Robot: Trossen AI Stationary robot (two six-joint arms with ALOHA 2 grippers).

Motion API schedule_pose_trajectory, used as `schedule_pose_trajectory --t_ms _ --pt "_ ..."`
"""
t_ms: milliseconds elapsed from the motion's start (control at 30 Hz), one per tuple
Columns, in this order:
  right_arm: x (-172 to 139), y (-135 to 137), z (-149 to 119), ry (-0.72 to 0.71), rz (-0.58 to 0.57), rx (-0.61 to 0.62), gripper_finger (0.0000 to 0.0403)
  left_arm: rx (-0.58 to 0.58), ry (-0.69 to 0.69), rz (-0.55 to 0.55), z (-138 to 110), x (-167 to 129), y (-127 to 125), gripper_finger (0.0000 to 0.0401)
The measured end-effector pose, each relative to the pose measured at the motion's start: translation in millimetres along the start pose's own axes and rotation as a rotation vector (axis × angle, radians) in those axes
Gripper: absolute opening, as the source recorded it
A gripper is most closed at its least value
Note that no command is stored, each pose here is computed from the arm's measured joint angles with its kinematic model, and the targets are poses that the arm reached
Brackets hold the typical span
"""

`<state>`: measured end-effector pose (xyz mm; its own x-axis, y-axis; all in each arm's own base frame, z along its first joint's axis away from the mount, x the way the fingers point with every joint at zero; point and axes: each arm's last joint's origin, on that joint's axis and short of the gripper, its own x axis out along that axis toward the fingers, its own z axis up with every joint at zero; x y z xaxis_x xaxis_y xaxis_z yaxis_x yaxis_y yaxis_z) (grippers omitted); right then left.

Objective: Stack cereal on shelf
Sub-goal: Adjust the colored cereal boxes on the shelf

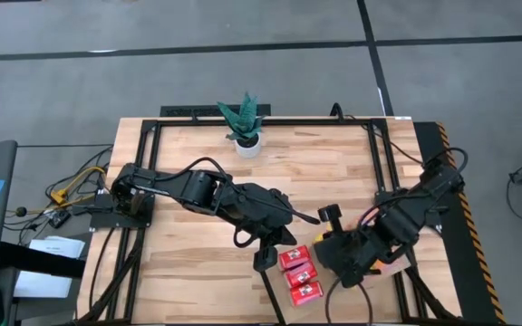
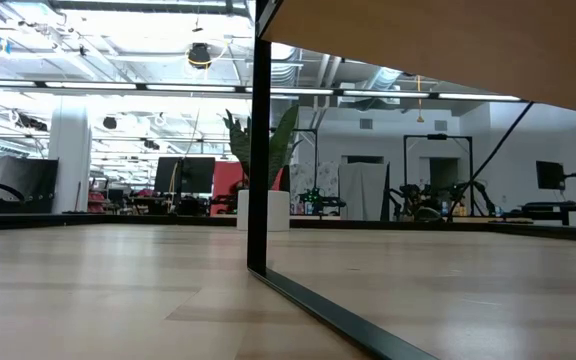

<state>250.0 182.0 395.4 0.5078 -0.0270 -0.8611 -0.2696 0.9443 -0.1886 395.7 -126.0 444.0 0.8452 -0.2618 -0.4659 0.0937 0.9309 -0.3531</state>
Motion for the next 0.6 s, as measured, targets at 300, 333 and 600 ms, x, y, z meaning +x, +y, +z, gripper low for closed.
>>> schedule_pose_trajectory --t_ms 300,333,600 --pt "0.5 -5.7 -1.7 0.024 -0.013 0.007 0.0006 0.0 0.014 0.006 -1.4 0.0 0.6 0.0" --pt "-0.9 -5.4 -2.1 0.019 -0.011 0.007 0.0005 0.0 0.017 0.007 -1.6 0.0 0.7 0.0" --pt "-37.0 -9.7 2.5 -0.075 0.002 0.064 0.0012 0.007 0.024 0.011 -2.2 -0.1 1.0 0.0"
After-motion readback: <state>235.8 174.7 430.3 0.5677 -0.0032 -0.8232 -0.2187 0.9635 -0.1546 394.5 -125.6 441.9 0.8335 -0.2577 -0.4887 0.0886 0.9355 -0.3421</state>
